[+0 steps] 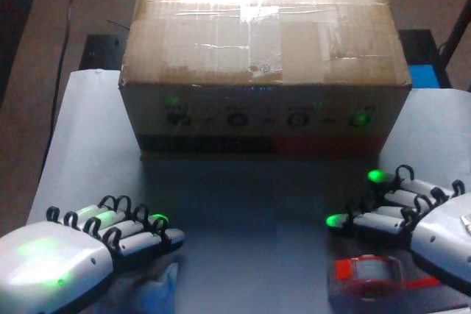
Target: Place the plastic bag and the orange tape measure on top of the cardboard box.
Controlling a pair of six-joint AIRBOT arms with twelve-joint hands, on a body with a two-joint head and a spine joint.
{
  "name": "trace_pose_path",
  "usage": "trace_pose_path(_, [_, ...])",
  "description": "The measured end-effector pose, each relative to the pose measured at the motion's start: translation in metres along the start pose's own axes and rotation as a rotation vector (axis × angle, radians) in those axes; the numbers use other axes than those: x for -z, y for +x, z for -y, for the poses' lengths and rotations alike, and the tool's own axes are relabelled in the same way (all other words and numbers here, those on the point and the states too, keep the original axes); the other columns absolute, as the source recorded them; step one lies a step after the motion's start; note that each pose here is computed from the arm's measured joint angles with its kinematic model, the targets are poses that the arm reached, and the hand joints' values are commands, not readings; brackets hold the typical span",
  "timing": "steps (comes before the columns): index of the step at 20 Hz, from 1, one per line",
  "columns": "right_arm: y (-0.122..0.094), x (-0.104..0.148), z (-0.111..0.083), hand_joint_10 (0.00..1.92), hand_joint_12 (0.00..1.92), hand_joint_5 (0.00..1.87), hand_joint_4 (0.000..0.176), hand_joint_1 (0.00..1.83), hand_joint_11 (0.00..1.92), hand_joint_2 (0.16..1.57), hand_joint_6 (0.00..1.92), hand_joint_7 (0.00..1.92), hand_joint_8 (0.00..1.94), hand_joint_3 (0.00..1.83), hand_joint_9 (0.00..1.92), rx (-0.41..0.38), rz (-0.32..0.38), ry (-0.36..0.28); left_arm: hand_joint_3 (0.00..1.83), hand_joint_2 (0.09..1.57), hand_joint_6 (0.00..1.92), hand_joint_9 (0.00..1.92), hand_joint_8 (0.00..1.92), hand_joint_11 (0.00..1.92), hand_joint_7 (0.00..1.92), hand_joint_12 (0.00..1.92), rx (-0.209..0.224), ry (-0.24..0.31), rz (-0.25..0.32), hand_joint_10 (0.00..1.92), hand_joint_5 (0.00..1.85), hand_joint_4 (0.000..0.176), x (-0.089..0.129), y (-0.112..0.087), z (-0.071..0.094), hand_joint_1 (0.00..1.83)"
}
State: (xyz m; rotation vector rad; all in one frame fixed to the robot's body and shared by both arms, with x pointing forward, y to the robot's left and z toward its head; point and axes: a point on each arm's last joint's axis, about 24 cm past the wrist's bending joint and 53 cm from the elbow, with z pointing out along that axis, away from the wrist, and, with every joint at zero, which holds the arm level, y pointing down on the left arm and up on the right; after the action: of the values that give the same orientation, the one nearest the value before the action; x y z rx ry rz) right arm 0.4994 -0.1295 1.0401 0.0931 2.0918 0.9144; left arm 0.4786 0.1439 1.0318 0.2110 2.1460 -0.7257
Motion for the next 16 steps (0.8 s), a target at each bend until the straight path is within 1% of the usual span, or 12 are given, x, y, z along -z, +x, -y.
trace_pose_path(3, [0.001,-0.004,0.0,0.68,1.35,0.39,0.0,0.6,0.0,0.73,0.07,0.45,0.03,0.0,0.19,0.007,0.01,-0.009,0.0,0.97,0.01,0.0,0.01,0.0,0.2,1.24,0.011,-0.007,0.011,0.59,0.25,0.022,-0.001,0.001,-0.004,0.57])
trace_pose_path(4, [0.001,-0.006,0.0,0.68,1.36,0.4,0.0,0.63,0.0,0.74,0.07,0.45,0.03,0.0,0.19,0.008,0.017,-0.018,0.0,0.98,0.01,0.0,0.01,0.0,0.22,1.32,0.012,-0.008,0.02,0.66,0.28,0.0,-0.002,0.001,-0.006,0.63])
trace_pose_path(6, [0.001,-0.009,-0.001,0.79,1.43,0.42,0.0,0.73,0.0,0.8,0.07,0.46,0.04,0.01,0.16,0.005,0.023,-0.027,0.0,1.01,0.01,0.01,0.01,0.0,0.21,1.21,0.017,-0.011,0.029,0.6,0.3,0.0,-0.004,0.0,-0.008,0.55])
trace_pose_path(7, [0.001,-0.01,0.0,0.84,1.47,0.45,0.0,0.78,0.0,0.88,0.08,0.48,0.05,0.02,0.17,0.006,0.025,-0.027,0.0,1.01,0.02,0.01,0.01,0.0,0.22,1.23,0.02,-0.009,0.03,0.61,0.34,0.015,-0.005,0.001,-0.008,0.57])
trace_pose_path(8, [0.001,-0.011,0.0,0.95,1.54,0.52,0.0,0.88,0.0,0.98,0.17,0.55,0.15,0.0,0.22,0.007,0.026,-0.031,0.0,1.02,0.02,0.02,0.01,0.0,0.25,1.26,0.02,-0.011,0.031,0.62,0.38,0.011,-0.005,0.002,-0.009,0.56])
trace_pose_path(9, [0.001,-0.012,0.0,1.09,1.65,0.62,0.0,1.0,0.07,1.01,0.36,0.56,0.62,0.0,0.35,0.006,0.028,-0.032,0.01,1.1,0.03,0.07,0.03,0.0,0.34,1.49,0.02,-0.012,0.031,0.71,0.48,0.0,-0.005,0.001,-0.01,0.62])
trace_pose_path(10, [0.0,-0.012,0.0,1.14,1.63,0.7,0.0,1.06,0.23,1.03,0.47,0.6,0.84,0.0,0.46,0.007,0.031,-0.032,0.0,1.14,0.03,0.09,0.04,0.0,0.4,1.57,0.02,-0.014,0.027,0.8,0.54,0.0,-0.005,0.003,-0.011,0.73])
trace_pose_path(11, [-0.001,-0.012,0.001,1.27,1.65,0.84,0.0,1.12,0.38,1.13,1.0,0.65,1.04,0.01,0.56,0.007,0.035,-0.033,0.0,1.16,0.04,0.13,0.07,0.0,0.47,1.65,0.019,-0.016,0.027,0.88,0.62,0.0,-0.005,0.003,-0.012,0.81])
trace_pose_path(12, [-0.002,-0.013,0.0,1.38,1.63,0.88,0.0,1.22,0.66,1.15,0.92,0.86,1.32,0.0,0.76,0.003,0.043,-0.038,0.0,1.16,0.07,0.27,0.17,0.12,0.62,1.64,0.02,-0.016,0.027,1.06,0.76,0.0,-0.005,0.005,-0.012,1.03])
trace_pose_path(13, [-0.004,-0.014,-0.001,1.43,1.59,0.94,0.0,1.26,0.89,1.15,0.8,0.91,1.4,0.0,0.95,-0.002,0.051,-0.039,0.0,1.25,1.18,0.44,1.33,0.41,0.63,1.69,0.03,-0.018,0.03,1.38,0.79,0.0,-0.007,0.005,-0.013,1.14])
trace_pose_path(14, [-0.007,-0.014,-0.003,1.46,1.62,0.93,0.0,1.25,0.91,1.16,0.82,0.89,1.44,0.0,0.98,-0.003,0.062,-0.045,0.0,1.25,1.18,0.66,1.54,0.61,0.68,1.68,0.054,-0.024,0.038,1.4,0.79,0.0,-0.007,0.004,-0.015,1.16])
trace_pose_path(16, [-0.008,-0.014,-0.005,1.42,1.6,0.91,0.0,1.27,0.92,1.16,0.85,0.9,1.4,0.0,0.98,0.004,0.066,-0.053,0.0,1.2,1.13,0.83,1.33,0.7,0.75,1.56,0.061,-0.021,0.072,1.46,0.77,0.0,-0.009,-0.003,-0.016,1.34])
